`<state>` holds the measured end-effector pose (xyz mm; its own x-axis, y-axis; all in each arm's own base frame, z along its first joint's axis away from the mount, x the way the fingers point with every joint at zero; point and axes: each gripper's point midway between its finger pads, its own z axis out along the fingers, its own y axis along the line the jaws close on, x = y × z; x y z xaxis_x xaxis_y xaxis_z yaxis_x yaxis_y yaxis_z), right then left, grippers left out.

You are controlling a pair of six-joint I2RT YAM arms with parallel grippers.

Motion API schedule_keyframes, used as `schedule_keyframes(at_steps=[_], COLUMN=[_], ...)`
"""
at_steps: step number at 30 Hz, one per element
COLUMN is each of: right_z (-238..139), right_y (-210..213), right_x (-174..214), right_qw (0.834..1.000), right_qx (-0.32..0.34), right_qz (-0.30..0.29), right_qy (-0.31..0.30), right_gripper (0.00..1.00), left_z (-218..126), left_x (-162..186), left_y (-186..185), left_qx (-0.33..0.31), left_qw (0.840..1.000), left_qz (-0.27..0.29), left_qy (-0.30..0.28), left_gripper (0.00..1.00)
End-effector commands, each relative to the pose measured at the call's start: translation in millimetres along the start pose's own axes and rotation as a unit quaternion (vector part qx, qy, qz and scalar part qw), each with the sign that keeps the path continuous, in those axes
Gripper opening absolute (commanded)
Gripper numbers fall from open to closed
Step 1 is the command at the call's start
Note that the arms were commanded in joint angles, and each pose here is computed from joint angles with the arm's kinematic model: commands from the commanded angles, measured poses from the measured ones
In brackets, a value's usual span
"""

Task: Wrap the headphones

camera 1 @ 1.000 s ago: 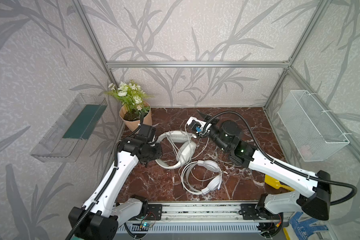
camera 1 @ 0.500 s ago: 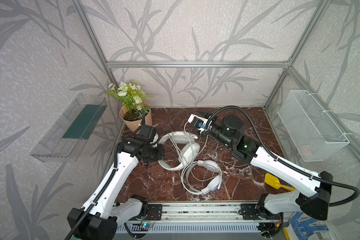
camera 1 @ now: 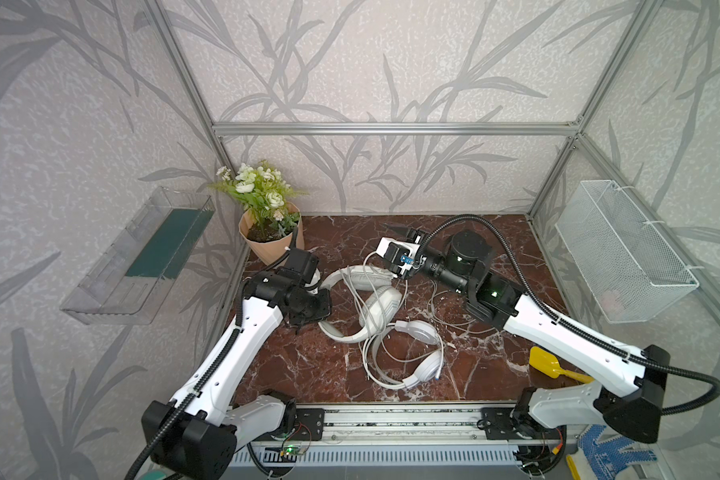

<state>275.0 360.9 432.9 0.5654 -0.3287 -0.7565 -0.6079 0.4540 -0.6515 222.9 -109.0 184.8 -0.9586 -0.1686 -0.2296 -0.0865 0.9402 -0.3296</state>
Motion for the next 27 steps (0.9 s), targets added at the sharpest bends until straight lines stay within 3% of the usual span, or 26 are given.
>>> schedule_keyframes(at_steps=[1,12,20,27], right_z=[6,23,16,38], right_y=[-16,-17,-17,4], right_x=[-4,21,-4,-4], right_qw=[1.0,0.997,0.992,0.991], right_qx=[0.006,-0.031,-0.042,-0.063], right_qz=[0.011,0.069,0.109,0.113], right_qy=[-0.011,0.005,-0.038,-0.017], right_gripper=[0.54,0.59,0.54,0.54], left_z=[-18,-25,-17,-13], left_x=[-1,14,12,9], left_y=[-31,-52,-48,-47], left_qx=[0.062,0.107,0.09,0.081], left_qw=[0.997,0.991,0.993,0.994], left_qz=[0.041,0.08,0.078,0.071], left_qy=[-0.021,-0.019,-0.01,-0.004], left_gripper=[0.0,0.0,0.0,0.0])
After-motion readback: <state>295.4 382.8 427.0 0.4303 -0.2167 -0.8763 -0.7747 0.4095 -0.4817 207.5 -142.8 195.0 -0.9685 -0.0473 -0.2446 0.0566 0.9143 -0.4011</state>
